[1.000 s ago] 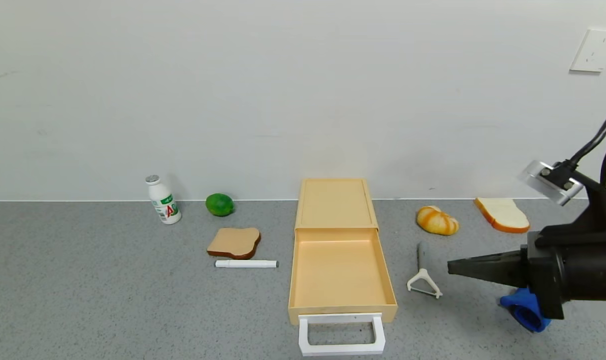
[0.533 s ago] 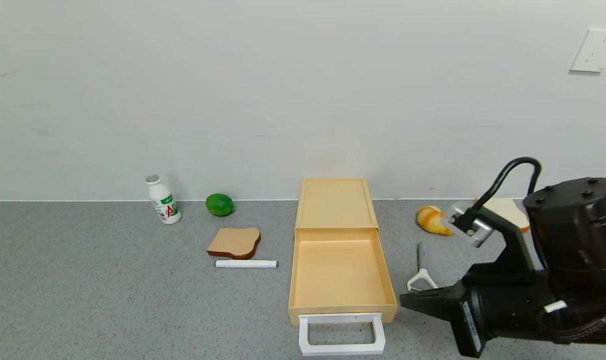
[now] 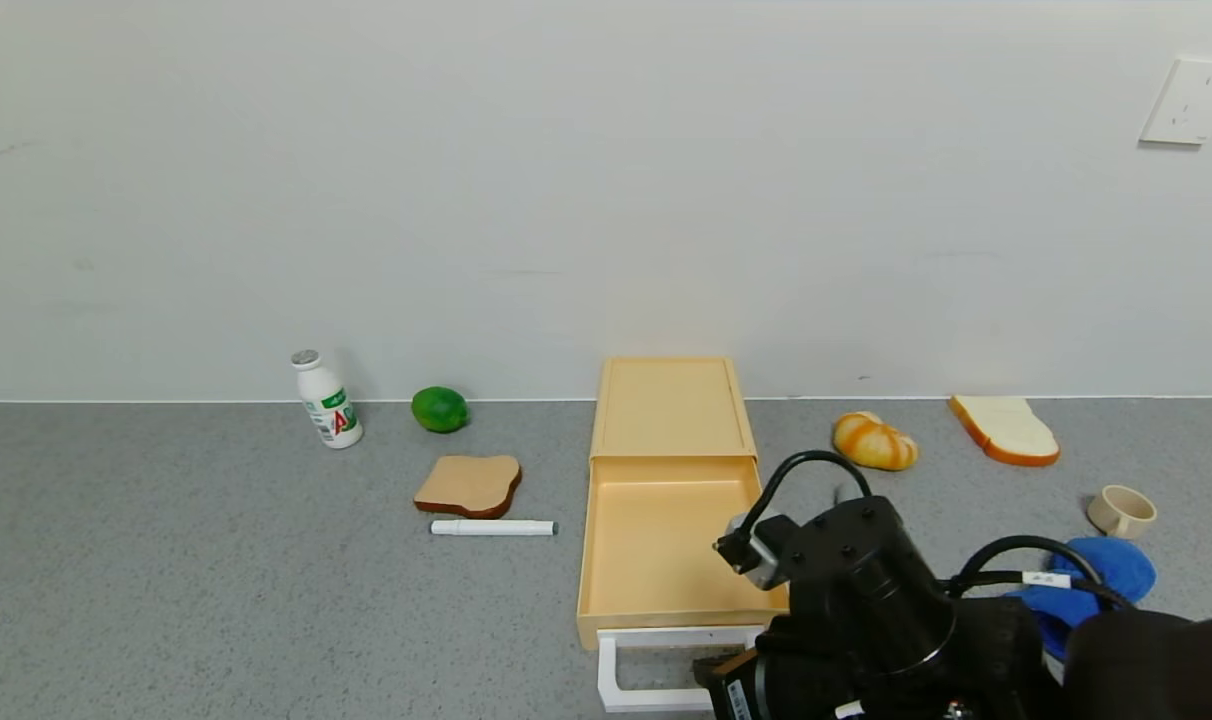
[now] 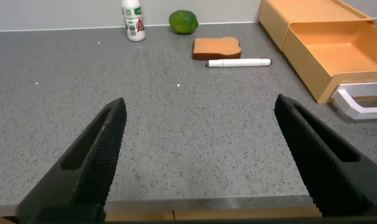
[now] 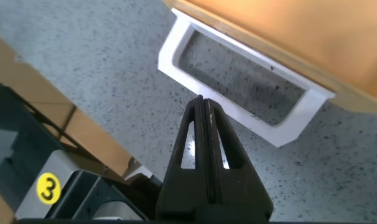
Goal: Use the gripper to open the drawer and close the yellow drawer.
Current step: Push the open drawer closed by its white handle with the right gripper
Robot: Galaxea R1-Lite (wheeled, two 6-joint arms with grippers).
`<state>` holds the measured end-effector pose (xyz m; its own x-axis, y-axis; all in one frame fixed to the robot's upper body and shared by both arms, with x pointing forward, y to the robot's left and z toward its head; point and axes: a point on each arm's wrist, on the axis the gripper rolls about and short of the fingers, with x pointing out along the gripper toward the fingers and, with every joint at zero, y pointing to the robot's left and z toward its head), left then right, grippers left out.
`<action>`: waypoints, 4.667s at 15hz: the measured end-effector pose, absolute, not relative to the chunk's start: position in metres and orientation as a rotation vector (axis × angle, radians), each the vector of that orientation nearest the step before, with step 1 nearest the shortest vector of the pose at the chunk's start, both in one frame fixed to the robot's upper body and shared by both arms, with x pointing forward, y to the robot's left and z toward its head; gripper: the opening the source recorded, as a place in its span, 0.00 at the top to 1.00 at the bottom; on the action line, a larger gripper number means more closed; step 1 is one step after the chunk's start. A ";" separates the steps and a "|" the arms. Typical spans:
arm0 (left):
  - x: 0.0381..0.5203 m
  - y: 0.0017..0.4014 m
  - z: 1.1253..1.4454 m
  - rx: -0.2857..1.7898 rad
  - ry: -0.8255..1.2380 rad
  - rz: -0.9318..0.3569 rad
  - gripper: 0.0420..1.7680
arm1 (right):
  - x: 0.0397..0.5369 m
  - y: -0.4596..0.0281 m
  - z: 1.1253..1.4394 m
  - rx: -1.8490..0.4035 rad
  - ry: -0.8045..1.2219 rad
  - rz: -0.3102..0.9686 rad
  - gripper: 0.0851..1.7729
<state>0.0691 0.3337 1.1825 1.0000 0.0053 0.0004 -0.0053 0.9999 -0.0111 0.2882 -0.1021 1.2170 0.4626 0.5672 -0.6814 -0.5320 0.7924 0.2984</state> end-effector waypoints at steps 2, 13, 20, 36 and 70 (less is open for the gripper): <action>0.069 0.334 1.182 -0.011 0.000 0.005 0.03 | 0.291 -0.092 1.201 0.041 0.886 0.625 0.98; 0.069 0.334 1.182 -0.010 0.000 0.006 0.03 | 0.302 -0.071 1.173 0.074 0.800 0.524 0.98; 0.069 0.334 1.182 -0.010 0.000 0.005 0.03 | 0.310 -0.072 1.167 0.068 0.794 0.471 0.98; 0.069 0.334 1.182 -0.010 0.000 0.006 0.03 | 0.345 -0.067 1.167 0.127 0.754 0.388 0.98; 0.069 0.334 1.182 -0.006 0.000 0.007 0.03 | 0.474 -0.067 1.168 0.150 0.622 0.324 0.98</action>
